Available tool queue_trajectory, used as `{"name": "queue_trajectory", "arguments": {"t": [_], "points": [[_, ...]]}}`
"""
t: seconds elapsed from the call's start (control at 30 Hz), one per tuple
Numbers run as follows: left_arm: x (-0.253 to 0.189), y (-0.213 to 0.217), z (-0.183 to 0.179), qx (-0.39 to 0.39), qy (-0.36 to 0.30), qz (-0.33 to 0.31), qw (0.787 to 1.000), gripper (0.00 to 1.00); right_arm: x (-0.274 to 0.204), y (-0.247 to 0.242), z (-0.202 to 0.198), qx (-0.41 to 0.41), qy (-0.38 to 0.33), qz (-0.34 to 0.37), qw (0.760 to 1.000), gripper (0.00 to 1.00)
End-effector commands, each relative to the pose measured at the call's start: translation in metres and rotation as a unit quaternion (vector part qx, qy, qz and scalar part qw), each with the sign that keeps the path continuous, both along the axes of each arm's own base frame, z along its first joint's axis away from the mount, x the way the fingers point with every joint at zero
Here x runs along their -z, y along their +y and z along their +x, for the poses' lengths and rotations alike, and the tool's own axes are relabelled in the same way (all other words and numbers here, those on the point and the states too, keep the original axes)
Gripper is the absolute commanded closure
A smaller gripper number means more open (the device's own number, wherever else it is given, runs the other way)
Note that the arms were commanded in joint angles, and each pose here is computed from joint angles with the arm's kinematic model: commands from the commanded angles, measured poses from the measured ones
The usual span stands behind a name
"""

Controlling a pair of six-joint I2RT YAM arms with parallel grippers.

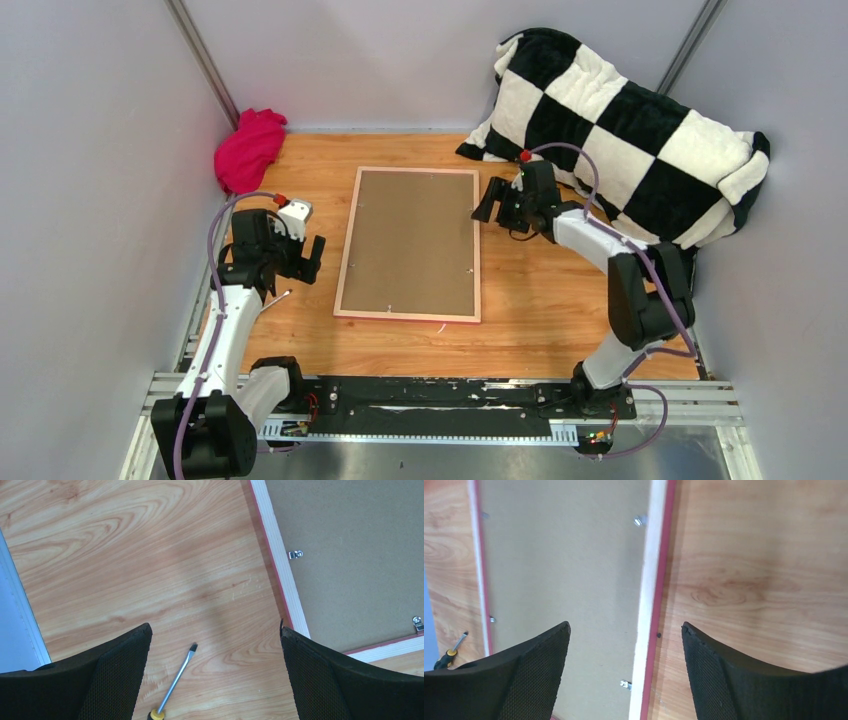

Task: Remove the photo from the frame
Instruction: Turn over the photo frame at the center of the board, then pick up the screwdriver from the center of the board.

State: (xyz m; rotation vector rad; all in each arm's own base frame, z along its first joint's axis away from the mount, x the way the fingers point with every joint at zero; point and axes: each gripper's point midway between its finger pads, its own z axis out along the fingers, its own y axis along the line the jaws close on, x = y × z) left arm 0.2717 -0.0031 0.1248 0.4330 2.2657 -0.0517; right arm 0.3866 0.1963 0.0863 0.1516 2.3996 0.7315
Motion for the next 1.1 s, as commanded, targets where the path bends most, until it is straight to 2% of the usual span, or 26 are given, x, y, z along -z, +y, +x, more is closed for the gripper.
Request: {"name": "queue_trajectory", "arguments": {"t": [0.0,0.2,0.33,0.37,0.47,0.6,0.73,0.83,0.9,1.07], "points": [[0.004,-0.002,0.001,0.006,-0.002,-0.003,1.000,0.00,-0.062,-0.017,0.001,-0.036,-0.091,-0.080,0.992,0.16],[0.004,-0.001,0.000,0.003,0.000,-0.002,1.000,0.00,-0.141,-0.011,-0.014,-0.118,-0.215,-0.085,0.966,0.09],[0.000,-0.002,0.000,0.006,-0.007,-0.001,1.000,0.00,-0.184,-0.009,-0.032,-0.174,-0.282,-0.095,0.939,0.04],[0.000,-0.002,-0.001,0.008,-0.009,-0.001,1.000,0.00,-0.192,-0.010,-0.036,-0.189,-0.297,-0.104,0.930,0.01],[0.000,-0.004,-0.002,0.017,-0.012,-0.002,1.000,0.00,-0.208,-0.018,-0.050,-0.233,-0.321,-0.150,0.906,0.00],[0.000,-0.006,-0.003,0.027,-0.010,-0.002,1.000,0.00,-0.208,-0.030,-0.080,-0.303,-0.322,-0.198,0.875,0.00],[-0.001,-0.005,-0.004,0.029,-0.012,0.005,0.999,0.00,-0.188,-0.050,-0.125,-0.373,-0.296,-0.240,0.846,0.00],[-0.002,-0.005,-0.005,0.028,-0.015,0.006,0.999,0.00,-0.170,-0.076,-0.149,-0.373,-0.297,-0.293,0.829,0.00],[-0.002,-0.006,-0.005,0.031,-0.015,0.004,0.999,0.00,-0.159,-0.088,-0.165,-0.378,-0.315,-0.321,0.809,0.00],[0.003,-0.007,-0.007,0.038,-0.004,0.003,0.999,0.00,-0.142,-0.089,-0.193,-0.387,-0.381,-0.318,0.777,0.00]]}}
